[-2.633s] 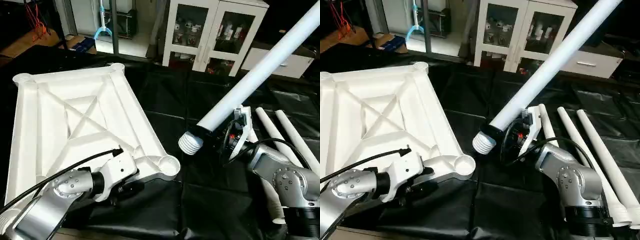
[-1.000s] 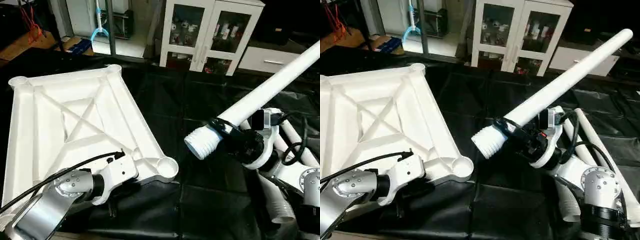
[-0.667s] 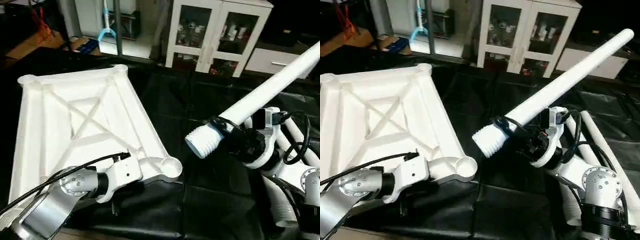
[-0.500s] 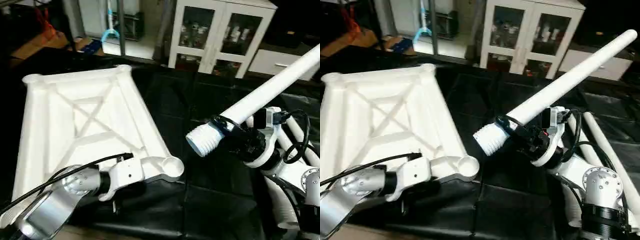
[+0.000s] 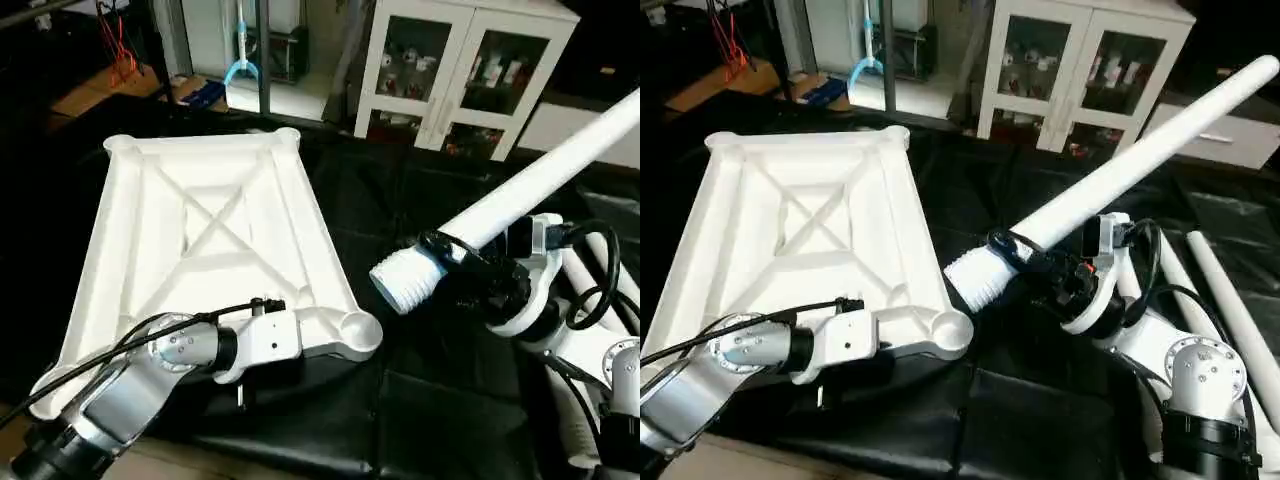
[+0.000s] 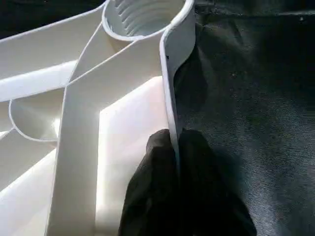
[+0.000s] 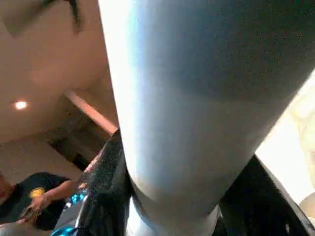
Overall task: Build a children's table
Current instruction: Pick table leg
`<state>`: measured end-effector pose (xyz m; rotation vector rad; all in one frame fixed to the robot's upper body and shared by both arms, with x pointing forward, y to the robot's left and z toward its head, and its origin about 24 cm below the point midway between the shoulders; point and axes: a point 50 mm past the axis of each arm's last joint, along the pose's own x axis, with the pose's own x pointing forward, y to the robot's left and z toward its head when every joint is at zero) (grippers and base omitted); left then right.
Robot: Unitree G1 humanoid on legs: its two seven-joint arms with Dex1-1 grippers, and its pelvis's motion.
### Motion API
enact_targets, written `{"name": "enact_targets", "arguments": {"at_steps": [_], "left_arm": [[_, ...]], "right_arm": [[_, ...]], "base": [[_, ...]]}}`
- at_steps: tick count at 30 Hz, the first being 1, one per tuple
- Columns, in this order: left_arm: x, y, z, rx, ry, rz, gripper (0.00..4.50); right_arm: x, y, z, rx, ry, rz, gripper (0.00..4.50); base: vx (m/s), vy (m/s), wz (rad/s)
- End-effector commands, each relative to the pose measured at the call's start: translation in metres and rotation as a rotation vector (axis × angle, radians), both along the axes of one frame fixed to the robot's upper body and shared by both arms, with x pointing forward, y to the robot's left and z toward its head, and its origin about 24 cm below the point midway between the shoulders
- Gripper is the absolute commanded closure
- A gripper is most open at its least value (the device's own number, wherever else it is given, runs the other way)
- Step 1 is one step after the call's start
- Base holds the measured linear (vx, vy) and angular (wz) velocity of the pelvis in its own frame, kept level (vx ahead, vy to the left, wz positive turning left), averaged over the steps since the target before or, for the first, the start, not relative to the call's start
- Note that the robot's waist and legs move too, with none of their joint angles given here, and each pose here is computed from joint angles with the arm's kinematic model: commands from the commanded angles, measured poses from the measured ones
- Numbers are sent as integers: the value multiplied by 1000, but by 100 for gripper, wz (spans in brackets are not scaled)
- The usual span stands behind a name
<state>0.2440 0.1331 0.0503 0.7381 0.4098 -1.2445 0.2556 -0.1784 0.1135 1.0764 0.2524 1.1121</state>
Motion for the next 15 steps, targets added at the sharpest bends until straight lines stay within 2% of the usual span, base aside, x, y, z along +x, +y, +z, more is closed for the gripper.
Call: {"name": "enact_targets", "arguments": {"at_steps": [1, 2, 3, 4, 5, 8, 10, 15], "left_arm": [[-5, 0, -17, -12, 56, 39, 446], [-5, 0, -16, -36, 64, 55, 446], [-5, 0, -16, -40, 65, 57, 446], [-4, 0, -15, -53, 68, 65, 446], [-5, -1, -14, -64, 72, 70, 446], [-5, -1, -13, -76, 74, 73, 446], [-6, -2, -13, -84, 78, 72, 446], [-8, -3, -14, -87, 83, 72, 446]], "right_arm": [[10, 0, -1, -129, -4, -105, 264], [25, 1, -14, -299, 70, -227, 264], [28, 1, -16, -326, 87, -247, 264], [36, 1, -23, -374, 163, -296, 264], [40, 0, -24, -318, 218, -305, 264], [41, -1, -22, -220, 252, -300, 264], [40, -3, -26, -206, 290, -293, 264], [39, -4, -29, -215, 300, -288, 264]], "base": [[0, 0, 0], [0, 0, 0], [0, 0, 0], [0, 0, 0], [0, 0, 0], [0, 0, 0], [0, 0, 0], [0, 0, 0]]}}
